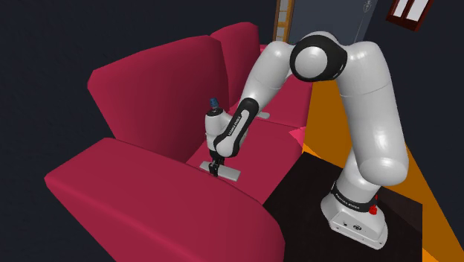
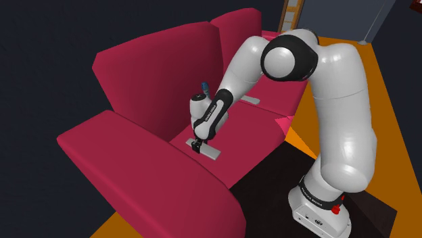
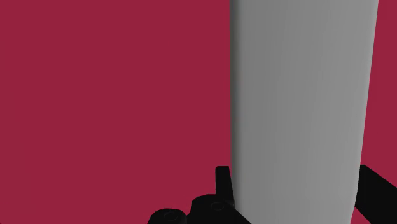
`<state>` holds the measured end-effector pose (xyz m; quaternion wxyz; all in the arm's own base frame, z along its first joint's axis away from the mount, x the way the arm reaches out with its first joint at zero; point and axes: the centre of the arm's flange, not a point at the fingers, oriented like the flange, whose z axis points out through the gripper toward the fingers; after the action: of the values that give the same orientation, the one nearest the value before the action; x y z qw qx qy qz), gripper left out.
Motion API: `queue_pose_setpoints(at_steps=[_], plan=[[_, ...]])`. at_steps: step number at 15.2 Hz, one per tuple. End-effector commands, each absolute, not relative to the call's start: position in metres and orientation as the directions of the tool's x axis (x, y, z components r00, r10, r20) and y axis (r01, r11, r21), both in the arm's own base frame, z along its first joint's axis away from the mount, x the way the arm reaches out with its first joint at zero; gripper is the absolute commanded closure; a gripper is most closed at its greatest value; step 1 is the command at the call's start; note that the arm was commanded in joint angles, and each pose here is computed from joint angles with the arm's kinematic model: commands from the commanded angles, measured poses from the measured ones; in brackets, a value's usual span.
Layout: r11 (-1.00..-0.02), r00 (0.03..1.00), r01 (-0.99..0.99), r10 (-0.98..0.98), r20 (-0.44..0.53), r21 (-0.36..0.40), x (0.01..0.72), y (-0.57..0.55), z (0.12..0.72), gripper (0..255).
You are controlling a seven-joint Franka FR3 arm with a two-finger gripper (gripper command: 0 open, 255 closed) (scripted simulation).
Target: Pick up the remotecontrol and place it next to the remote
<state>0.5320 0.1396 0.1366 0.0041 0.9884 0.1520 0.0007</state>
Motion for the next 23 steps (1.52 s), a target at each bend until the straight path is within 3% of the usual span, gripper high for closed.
queue_pose_setpoints(at_steps=[1,13,23], plan=[[-0.954,0.954,0.301,0.301,0.000,0.008,0.532,0.139,0.148,255],[-0.954,0.954,0.301,0.301,0.000,0.008,0.532,0.139,0.206,255],[-0.954,0.954,0.301,0.301,0.000,0.008,0.550,0.008,0.206,255]])
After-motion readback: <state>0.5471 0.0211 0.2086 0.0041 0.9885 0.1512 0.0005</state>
